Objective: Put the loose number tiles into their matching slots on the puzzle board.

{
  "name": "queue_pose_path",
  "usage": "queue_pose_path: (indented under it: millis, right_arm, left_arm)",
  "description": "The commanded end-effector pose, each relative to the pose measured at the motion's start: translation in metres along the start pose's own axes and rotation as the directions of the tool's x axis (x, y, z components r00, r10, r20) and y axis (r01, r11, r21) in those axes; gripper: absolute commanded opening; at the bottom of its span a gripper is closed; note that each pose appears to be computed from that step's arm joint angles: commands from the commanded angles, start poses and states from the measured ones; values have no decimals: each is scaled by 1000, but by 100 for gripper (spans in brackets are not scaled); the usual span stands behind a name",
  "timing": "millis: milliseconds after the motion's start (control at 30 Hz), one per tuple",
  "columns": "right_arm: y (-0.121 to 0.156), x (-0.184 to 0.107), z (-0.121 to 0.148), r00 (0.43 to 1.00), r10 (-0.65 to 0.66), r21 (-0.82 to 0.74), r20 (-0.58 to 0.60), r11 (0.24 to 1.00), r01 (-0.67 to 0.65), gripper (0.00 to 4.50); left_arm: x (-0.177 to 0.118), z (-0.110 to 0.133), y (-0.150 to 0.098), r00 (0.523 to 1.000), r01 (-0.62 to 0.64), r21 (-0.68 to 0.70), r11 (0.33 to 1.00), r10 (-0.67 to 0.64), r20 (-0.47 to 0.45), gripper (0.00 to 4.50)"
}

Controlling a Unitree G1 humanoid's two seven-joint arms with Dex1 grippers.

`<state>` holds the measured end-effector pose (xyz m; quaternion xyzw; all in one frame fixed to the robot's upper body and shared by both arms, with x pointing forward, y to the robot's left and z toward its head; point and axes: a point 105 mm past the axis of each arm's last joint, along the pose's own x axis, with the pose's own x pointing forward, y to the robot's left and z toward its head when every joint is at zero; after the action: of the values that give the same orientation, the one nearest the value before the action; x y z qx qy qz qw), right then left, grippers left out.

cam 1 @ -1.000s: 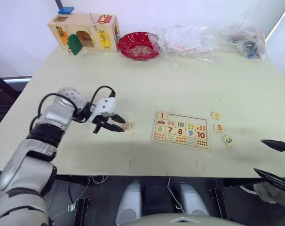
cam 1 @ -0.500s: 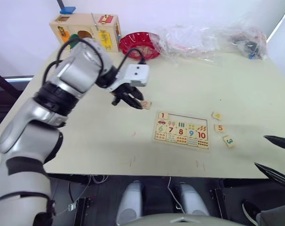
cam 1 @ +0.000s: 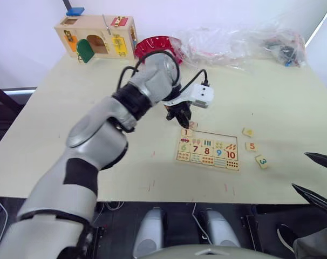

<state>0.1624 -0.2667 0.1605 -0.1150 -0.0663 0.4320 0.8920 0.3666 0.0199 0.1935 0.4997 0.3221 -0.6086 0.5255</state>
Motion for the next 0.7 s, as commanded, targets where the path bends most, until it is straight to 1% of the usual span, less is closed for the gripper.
queue_pose_path:
  millis: [33, 233, 467, 700]
  right_arm:
    - [-2, -3, 12, 1000, -17, -64, 14, 998, 18, 450]
    - [2, -1, 12, 999, -28, -64, 19, 998, 29, 450]
    - [9, 2, 12, 999, -37, -55, 24, 998, 38, 450]
    - [11, 2, 12, 999, -47, -52, 25, 997, 48, 450]
  left_arm:
    - [4, 14, 9, 999, -34, 4, 999, 35, -39, 94]
    - [22, 20, 14, 997, -51, -16, 999, 50, -59, 94]
    - [31, 19, 16, 996, -61, -49, 997, 58, -65, 94]
    - [37, 15, 16, 995, -68, -42, 997, 65, -73, 94]
